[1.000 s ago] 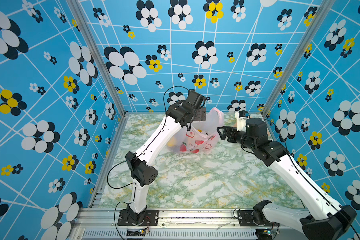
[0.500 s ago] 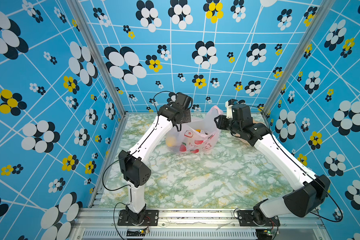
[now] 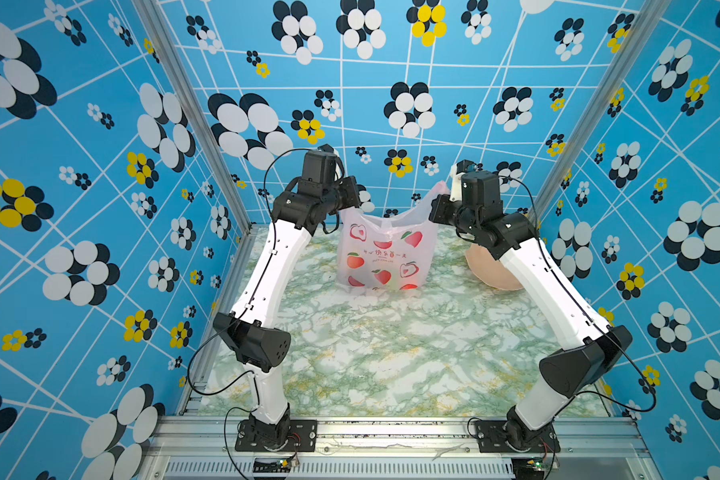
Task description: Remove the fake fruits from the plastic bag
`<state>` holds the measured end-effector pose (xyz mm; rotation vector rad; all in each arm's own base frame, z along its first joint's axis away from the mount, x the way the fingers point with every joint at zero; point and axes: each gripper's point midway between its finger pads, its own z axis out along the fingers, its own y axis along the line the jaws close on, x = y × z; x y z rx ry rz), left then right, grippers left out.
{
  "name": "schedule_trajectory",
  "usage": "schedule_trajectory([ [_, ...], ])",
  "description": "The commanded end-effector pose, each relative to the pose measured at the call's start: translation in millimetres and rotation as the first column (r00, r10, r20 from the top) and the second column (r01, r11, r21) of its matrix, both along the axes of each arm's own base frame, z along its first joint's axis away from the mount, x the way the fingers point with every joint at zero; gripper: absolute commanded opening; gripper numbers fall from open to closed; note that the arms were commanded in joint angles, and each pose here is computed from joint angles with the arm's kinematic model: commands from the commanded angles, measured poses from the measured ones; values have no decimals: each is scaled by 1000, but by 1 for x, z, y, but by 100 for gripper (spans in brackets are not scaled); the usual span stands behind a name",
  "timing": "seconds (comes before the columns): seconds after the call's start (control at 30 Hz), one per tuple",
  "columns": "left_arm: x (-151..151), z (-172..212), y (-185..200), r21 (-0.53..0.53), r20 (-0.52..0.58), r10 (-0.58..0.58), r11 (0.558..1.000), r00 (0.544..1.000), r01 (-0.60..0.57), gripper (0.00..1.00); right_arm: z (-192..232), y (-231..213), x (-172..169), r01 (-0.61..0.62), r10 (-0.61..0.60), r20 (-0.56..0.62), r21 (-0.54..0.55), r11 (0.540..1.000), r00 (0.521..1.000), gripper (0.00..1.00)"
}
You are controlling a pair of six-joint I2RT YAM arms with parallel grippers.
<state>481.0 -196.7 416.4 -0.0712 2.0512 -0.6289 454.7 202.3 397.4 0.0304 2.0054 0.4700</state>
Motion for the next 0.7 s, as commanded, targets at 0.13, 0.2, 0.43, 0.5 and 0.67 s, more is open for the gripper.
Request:
schedule_trajectory([
  [0.13, -43, -37, 11, -52, 2, -28, 998, 1000, 28, 5, -34, 3, -32, -63, 67, -34, 96, 993, 997, 5],
  [0.2, -52, -65, 19, -69, -41, -8, 998, 999, 5, 5, -64, 6, -39, -79, 89, -79, 121, 990, 993, 4],
  [0.43, -70, -142, 45, -237, -146, -7, 971, 989, -29, 7, -122, 10, -55, -95, 123, -136, 198, 976, 983, 2],
  [0.5, -74, -149, 45, -277, -143, -22, 961, 990, -18, 8, -131, 10, -58, -92, 125, -141, 217, 972, 982, 1],
  [0.67, -83, -169, 33, -342, -159, -87, 939, 983, 27, 10, -152, 2, -68, -56, 95, -162, 234, 971, 982, 0],
])
